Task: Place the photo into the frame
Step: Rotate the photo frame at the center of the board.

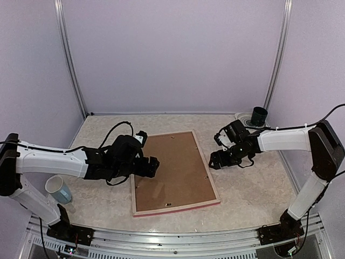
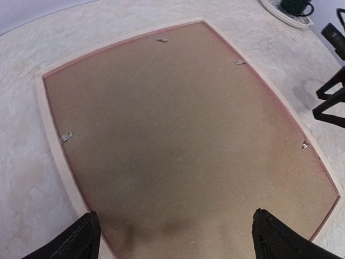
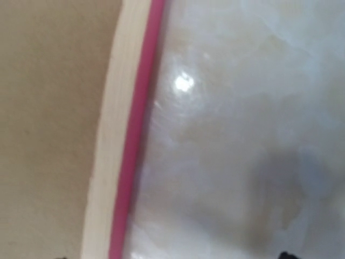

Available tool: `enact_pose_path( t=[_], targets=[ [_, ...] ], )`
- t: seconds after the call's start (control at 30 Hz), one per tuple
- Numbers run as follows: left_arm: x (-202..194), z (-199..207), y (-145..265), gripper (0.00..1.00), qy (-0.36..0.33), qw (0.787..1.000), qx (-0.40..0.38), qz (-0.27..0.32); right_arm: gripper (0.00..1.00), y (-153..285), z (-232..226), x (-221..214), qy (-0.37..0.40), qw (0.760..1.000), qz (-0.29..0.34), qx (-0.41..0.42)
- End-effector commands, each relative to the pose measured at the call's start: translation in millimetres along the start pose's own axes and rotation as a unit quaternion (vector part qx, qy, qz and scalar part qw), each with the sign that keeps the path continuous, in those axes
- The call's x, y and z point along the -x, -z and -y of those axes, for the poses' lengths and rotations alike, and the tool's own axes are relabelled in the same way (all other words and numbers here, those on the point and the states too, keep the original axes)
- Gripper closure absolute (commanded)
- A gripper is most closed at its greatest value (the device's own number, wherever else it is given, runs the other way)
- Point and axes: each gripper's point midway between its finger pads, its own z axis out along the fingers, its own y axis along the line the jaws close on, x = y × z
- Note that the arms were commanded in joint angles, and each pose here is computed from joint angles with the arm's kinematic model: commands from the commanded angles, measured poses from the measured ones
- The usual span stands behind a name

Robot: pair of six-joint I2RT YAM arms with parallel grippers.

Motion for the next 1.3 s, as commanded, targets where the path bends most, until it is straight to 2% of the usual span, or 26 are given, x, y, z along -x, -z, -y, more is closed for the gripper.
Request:
enact_pose_path(
  t=[0.0, 0.17, 0.37, 0.53, 0.83, 1.27],
  targets=[
    [-33.7, -50.9, 5.0, 0.02, 0.116, 0.991, 0.043, -0.050, 0.14, -0.3, -10.2, 11.8, -0.008, 0.999, 0.021, 0.047],
    [-47.0, -77.1, 5.6, 0.01, 0.182, 0.981, 0.035, -0.058, 0.10, -4.9, -17.2, 18.4, -0.009, 0.997, 0.021, 0.070],
    [-53.4, -80.6, -2.0, 0.01, 0.225, 0.972, -0.002, -0.065, 0.05, -9.8, -31.6, 24.3, -0.010, 0.993, 0.023, 0.111],
    [-57.6, -83.0, -14.6, 0.01, 0.234, 0.970, -0.005, -0.073, 0.01, -16.5, -39.9, 21.0, -0.011, 0.990, 0.014, 0.139],
    [-56.1, -94.1, -39.6, 0.01, 0.245, 0.966, -0.009, -0.078, 0.01, -23.1, -49.3, 3.2, -0.012, 0.984, 0.001, 0.177],
    [-36.2, -71.2, -85.2, 0.01, 0.212, 0.971, -0.045, -0.099, 0.01, -23.0, -60.4, -27.7, 0.000, 0.982, -0.018, 0.187]
  ],
)
